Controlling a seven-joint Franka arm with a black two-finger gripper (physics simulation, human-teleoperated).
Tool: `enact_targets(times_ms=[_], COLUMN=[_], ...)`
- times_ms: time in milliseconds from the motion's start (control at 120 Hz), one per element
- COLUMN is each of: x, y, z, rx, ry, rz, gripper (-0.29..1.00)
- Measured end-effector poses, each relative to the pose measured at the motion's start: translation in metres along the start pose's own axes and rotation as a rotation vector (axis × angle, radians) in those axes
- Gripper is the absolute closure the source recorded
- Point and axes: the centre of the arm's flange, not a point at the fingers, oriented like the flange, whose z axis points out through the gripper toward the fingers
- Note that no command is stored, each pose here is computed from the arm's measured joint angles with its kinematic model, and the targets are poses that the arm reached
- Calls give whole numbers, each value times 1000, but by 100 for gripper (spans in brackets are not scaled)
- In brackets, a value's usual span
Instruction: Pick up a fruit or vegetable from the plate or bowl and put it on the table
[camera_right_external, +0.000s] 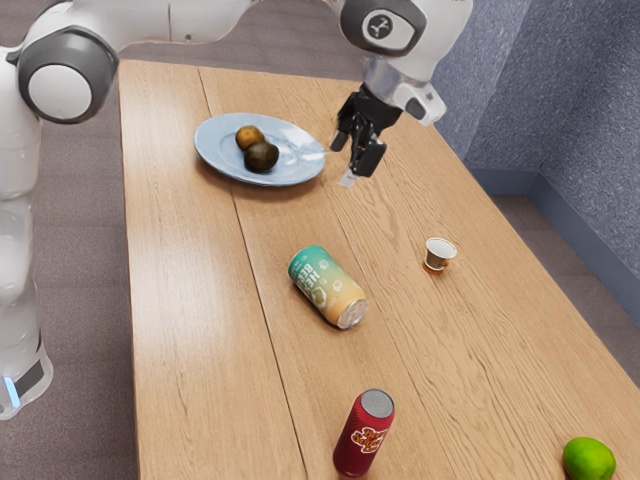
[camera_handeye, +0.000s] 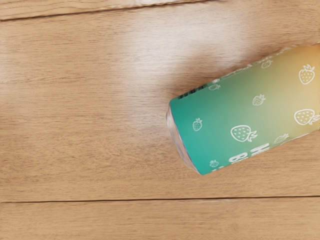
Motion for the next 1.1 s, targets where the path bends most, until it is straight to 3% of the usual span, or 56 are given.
enact_targets(times_ms=[317,492,667,842,950,1100], x=[27,-8,-46,-55,-52,-48], y=[-2,-91,-188,-218,-220,-231], z=[6,60,91,137,143,137], rx=[29,-67,-141,-193,-192,-124], ry=[99,43,74,51,78,151], rz=[-29,-201,-380,-435,-430,-396], gripper=[0,0,0,0,0,0])
